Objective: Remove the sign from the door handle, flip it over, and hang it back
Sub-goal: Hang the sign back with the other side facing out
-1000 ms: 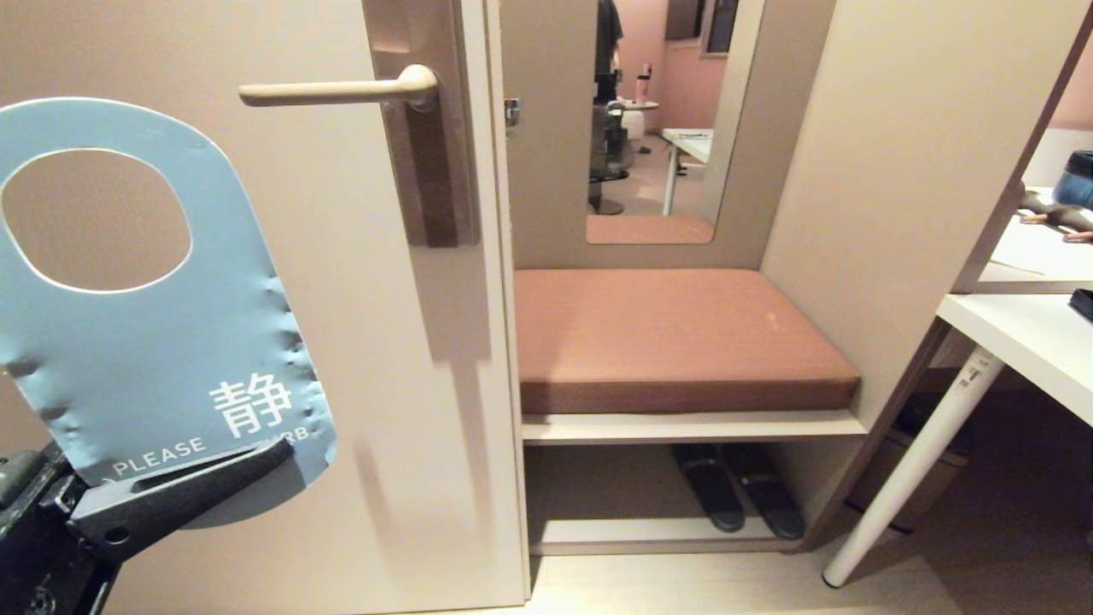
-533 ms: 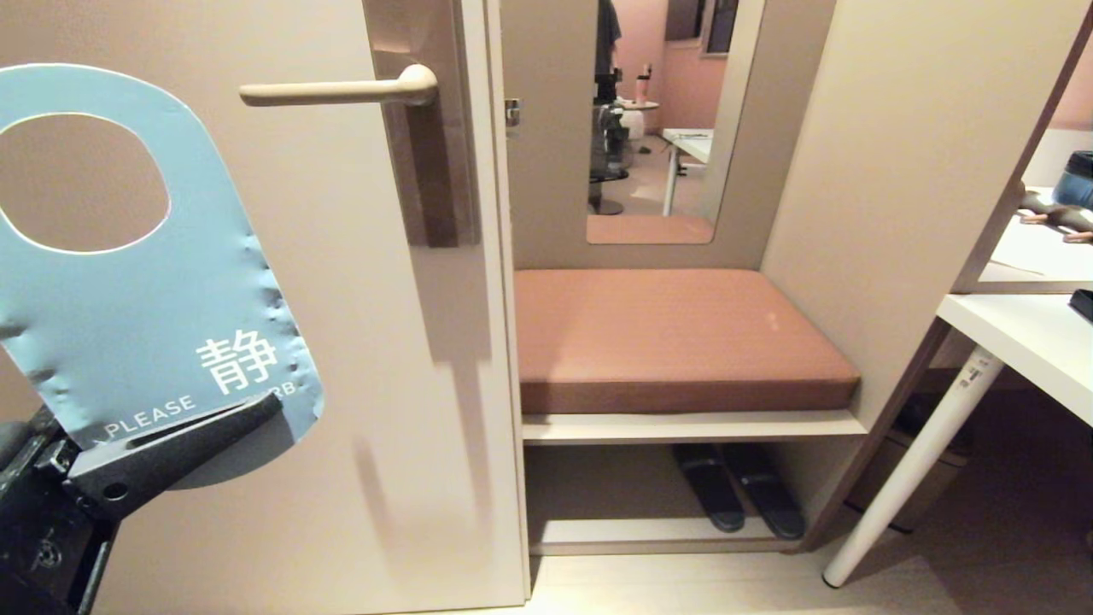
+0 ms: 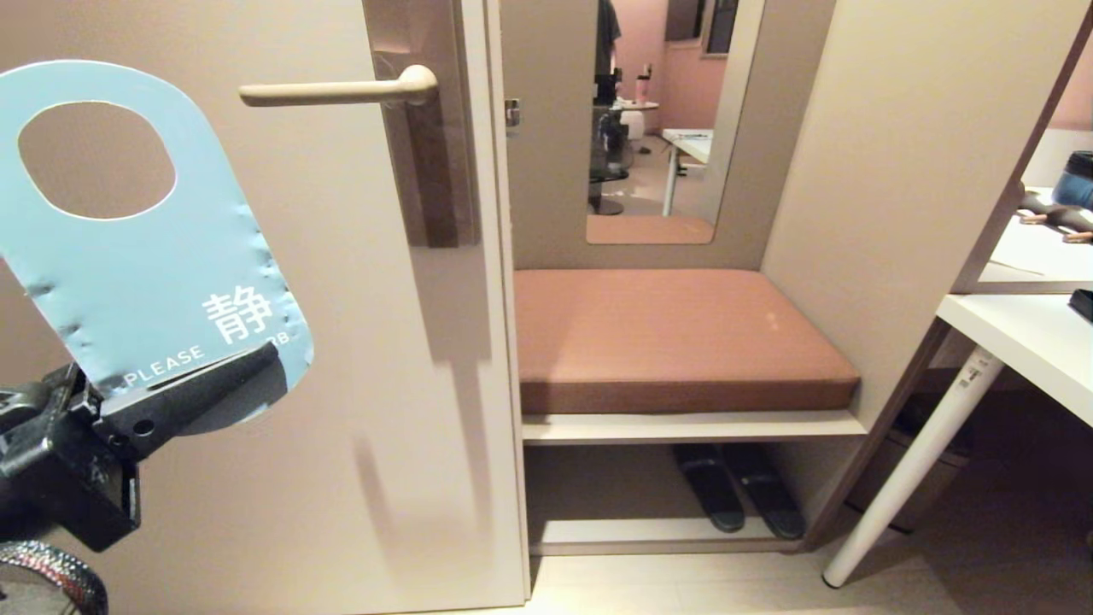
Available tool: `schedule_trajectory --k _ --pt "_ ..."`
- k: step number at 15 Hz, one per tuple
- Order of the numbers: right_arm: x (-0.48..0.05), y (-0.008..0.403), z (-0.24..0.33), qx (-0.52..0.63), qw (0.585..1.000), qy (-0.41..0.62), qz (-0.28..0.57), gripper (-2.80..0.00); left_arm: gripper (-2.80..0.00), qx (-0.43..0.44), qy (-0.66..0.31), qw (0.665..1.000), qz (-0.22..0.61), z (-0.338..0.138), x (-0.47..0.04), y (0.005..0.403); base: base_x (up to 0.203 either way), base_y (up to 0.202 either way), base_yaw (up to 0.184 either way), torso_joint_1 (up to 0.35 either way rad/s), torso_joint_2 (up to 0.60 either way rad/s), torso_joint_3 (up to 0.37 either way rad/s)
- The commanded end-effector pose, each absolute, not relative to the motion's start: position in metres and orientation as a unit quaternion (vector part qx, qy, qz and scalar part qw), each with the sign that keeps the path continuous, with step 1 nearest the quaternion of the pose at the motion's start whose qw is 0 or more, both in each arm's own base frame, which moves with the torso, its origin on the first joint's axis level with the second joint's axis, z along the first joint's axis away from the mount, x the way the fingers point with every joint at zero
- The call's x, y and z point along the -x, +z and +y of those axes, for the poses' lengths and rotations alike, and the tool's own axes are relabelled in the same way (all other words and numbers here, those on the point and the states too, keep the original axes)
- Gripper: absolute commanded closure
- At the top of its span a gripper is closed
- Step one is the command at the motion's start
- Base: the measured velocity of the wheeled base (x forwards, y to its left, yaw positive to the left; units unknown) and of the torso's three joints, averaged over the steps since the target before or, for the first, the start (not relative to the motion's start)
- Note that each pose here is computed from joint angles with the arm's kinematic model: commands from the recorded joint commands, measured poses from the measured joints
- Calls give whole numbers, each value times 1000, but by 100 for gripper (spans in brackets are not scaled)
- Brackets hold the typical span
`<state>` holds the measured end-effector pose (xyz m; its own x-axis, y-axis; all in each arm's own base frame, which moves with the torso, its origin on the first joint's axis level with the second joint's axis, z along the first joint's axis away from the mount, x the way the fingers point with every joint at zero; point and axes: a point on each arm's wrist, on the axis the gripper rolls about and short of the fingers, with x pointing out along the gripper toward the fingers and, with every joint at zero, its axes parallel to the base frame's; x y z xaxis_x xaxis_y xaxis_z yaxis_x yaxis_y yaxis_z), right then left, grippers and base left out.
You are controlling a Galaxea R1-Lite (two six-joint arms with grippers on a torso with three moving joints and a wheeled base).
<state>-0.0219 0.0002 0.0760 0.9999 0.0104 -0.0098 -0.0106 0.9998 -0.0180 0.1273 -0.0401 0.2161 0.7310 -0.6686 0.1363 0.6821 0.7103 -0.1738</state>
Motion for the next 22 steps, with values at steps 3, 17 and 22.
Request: schedule_trajectory --k 3,17,22 --pt "23 76 0 9 1000 5 -1 0 0 81 -309 947 -31 -39 -147 215 0 0 0 0 0 0" --pt "23 76 0 9 1000 5 -2 0 0 25 -178 983 -30 2 -212 232 0 0 0 0 0 0" --pt "23 76 0 9 1000 5 -2 0 0 14 -177 984 -33 3 -231 236 0 0 0 0 0 0"
